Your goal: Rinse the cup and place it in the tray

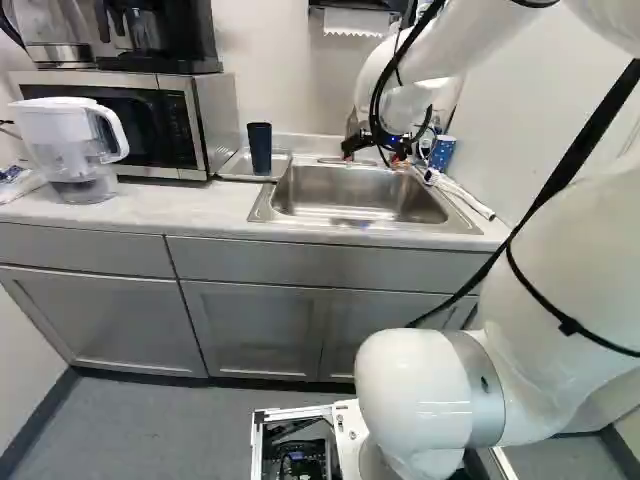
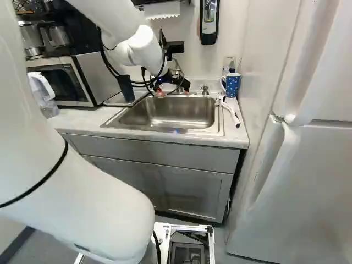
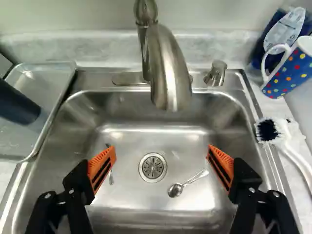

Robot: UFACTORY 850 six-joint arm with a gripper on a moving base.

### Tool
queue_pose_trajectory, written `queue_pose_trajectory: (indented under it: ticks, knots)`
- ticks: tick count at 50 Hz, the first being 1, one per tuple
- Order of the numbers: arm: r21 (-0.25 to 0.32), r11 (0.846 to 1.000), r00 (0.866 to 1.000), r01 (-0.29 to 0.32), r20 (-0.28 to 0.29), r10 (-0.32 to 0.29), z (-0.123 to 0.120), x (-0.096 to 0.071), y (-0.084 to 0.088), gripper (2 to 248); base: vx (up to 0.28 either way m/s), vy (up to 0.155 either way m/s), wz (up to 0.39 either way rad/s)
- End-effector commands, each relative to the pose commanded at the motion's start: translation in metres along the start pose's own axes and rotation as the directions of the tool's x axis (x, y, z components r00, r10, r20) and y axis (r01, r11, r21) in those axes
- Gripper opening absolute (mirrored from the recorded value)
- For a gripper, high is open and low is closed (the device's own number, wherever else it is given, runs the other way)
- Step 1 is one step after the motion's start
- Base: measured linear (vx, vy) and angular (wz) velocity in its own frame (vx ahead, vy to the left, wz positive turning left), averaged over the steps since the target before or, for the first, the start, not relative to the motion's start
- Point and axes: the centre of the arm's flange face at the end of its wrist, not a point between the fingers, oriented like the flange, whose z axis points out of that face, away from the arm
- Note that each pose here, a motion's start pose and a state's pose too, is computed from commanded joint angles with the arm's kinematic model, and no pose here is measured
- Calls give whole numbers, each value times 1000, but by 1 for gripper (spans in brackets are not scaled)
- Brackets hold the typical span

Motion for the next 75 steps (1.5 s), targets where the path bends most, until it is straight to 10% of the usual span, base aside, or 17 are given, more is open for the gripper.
queue_pose_trajectory:
  ticks: [15,75]
  knots:
    - [-2,1000,988,0,157,0,-1,-14,0,247,0,0,0]
    - [-2,1000,988,0,157,0,-1,-14,0,247,0,0,0]
